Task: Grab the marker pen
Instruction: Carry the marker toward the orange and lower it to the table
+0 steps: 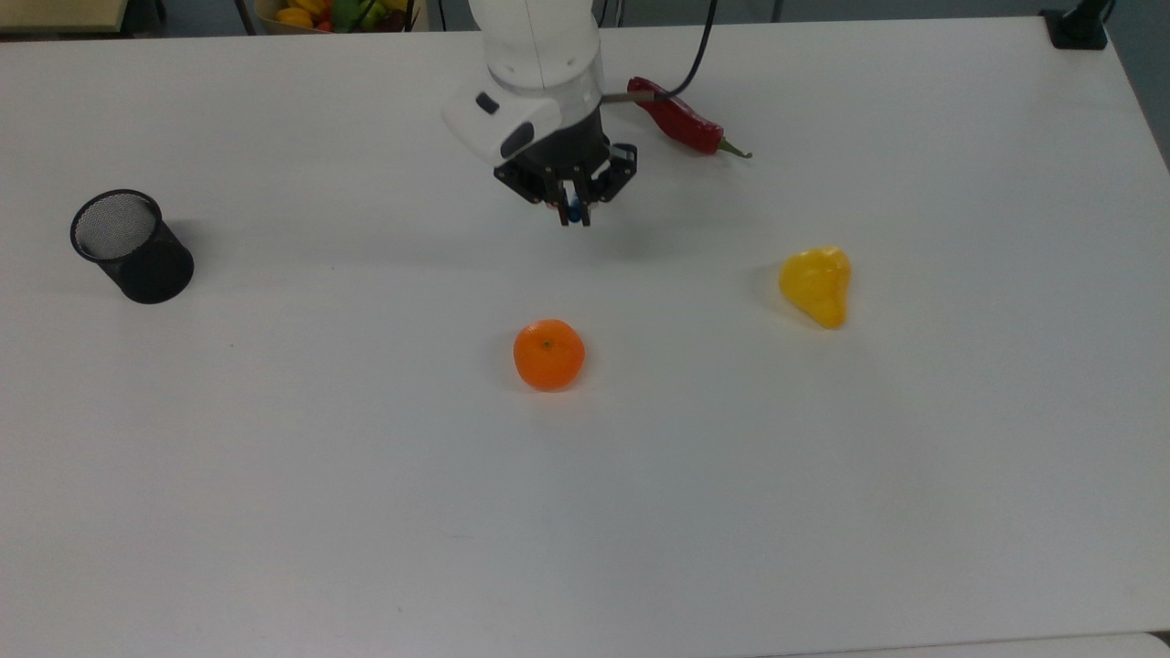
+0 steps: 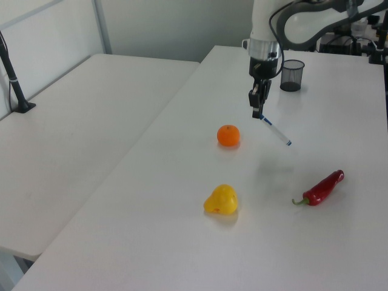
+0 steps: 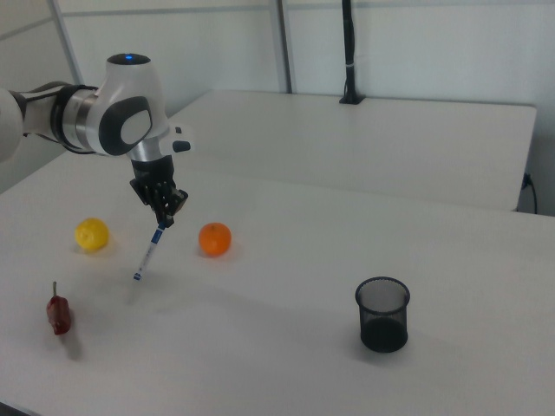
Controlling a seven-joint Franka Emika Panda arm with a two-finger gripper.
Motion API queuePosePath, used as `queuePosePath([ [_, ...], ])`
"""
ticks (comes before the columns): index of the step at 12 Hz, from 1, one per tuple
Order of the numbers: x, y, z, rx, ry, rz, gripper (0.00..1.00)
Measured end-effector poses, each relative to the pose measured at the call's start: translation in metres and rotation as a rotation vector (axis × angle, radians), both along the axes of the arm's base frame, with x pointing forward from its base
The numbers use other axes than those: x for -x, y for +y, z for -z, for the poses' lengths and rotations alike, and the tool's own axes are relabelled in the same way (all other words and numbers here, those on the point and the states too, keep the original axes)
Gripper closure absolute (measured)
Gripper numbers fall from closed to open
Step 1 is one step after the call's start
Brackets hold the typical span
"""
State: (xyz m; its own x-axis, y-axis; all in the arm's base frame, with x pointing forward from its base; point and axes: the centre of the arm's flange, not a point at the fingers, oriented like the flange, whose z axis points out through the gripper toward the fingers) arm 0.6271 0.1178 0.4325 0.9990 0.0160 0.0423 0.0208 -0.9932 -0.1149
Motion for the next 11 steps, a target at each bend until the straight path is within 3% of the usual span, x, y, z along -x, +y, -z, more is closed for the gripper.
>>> queuePosePath([
  [5,-0.011,0.029,0.059,0.015,0.008,-0.043,0.83],
  [10,-0.013,0.034,0.065,0.032,-0.005,-0.063,0.82],
  [11,-0.013,0.034,0.066,0.034,-0.006,-0.064,0.71],
])
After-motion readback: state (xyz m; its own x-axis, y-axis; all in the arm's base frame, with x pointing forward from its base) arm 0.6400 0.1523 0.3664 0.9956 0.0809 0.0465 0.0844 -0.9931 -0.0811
